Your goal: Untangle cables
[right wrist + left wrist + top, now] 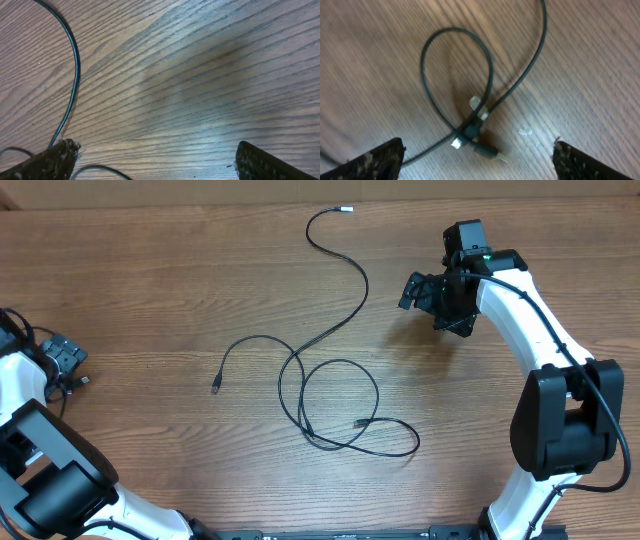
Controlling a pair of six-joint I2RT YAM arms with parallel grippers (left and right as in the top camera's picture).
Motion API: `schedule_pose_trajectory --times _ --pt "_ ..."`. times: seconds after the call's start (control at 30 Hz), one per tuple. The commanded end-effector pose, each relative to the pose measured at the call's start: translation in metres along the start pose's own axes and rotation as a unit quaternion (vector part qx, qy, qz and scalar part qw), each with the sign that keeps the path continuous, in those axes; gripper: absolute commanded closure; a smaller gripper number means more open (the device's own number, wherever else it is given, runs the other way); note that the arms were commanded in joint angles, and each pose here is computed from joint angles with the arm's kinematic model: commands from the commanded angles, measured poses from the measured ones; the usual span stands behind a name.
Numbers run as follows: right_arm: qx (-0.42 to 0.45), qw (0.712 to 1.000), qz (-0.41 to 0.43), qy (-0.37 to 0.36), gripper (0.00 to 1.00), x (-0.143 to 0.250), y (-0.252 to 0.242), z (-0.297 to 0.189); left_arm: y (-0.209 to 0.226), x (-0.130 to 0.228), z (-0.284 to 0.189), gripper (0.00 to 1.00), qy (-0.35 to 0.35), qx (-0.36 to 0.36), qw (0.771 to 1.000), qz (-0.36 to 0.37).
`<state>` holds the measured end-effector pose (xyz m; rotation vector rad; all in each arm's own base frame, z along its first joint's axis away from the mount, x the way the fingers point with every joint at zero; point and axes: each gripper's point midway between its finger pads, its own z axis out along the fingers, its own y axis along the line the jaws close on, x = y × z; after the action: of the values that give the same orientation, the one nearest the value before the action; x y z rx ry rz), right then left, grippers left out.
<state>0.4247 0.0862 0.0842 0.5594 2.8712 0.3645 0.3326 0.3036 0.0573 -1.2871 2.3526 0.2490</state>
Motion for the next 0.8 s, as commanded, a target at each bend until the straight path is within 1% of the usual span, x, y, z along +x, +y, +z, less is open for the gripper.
schedule_pose_trajectory --times 0.0,0.07,0.1,0.23,0.27,0.3,0.33,0.37,0.4,0.43,0.47,0.5,0.6,0.7,0.77 --pt "0.000 1.000 -0.001 -0.002 0.00 0.000 0.001 -0.001 0.000 0.020 0.019 0.05 0.008 0.008 1.000 0.018" --pt "0.000 1.000 -0.001 -0.002 0.00 0.000 0.001 -0.001 0.005 0.026 0.030 0.01 0.001 -0.002 1.000 0.018" --pt "0.000 1.000 -0.001 -0.002 0.00 0.000 0.001 -0.001 0.006 0.028 0.035 0.01 -0.001 -0.007 1.000 0.018" --pt "0.000 1.000 -0.001 -0.002 0.00 0.000 0.001 -0.001 0.007 0.044 0.060 0.04 0.017 -0.005 1.000 0.023" --pt "0.000 1.000 -0.001 -0.002 0.00 0.000 0.001 -0.001 0.005 0.048 0.066 0.06 0.024 0.000 0.999 0.032" --pt "0.000 1.000 -0.001 -0.002 0.00 0.000 0.001 -0.001 0.003 0.054 0.073 0.10 0.033 0.006 0.999 0.042" --pt "0.000 1.000 -0.001 -0.002 0.00 0.000 0.001 -0.001 0.004 0.059 0.079 0.21 0.039 0.005 0.998 0.043" --pt "0.000 1.000 -0.001 -0.002 0.00 0.000 0.001 -0.001 0.005 0.064 0.085 0.25 0.047 0.004 0.998 0.043" --pt "0.000 1.000 -0.001 -0.002 0.00 0.000 0.001 -0.001 0.007 0.075 0.098 0.32 0.064 0.000 0.997 0.045" --pt "0.000 1.000 -0.001 -0.002 0.00 0.000 0.001 -0.001 0.007 0.080 0.103 0.37 0.072 0.000 0.996 0.045" --pt "0.000 1.000 -0.001 -0.002 0.00 0.000 0.001 -0.001 0.005 0.086 0.108 0.40 0.081 0.006 0.996 0.045" --pt "0.000 1.000 -0.001 -0.002 0.00 0.000 0.001 -0.001 0.002 0.091 0.111 0.43 0.089 0.015 0.995 0.044" --pt "0.000 1.000 -0.001 -0.002 0.00 0.000 0.001 -0.001 -0.017 0.106 0.117 0.63 0.114 0.070 0.990 0.040" --pt "0.000 1.000 -0.001 -0.002 0.00 0.000 0.001 -0.001 -0.044 0.113 0.114 0.69 0.125 0.129 0.983 0.045" --pt "0.000 1.000 -0.001 -0.002 0.00 0.000 0.001 -0.001 -0.070 0.117 0.108 0.70 0.129 0.181 0.974 0.055"
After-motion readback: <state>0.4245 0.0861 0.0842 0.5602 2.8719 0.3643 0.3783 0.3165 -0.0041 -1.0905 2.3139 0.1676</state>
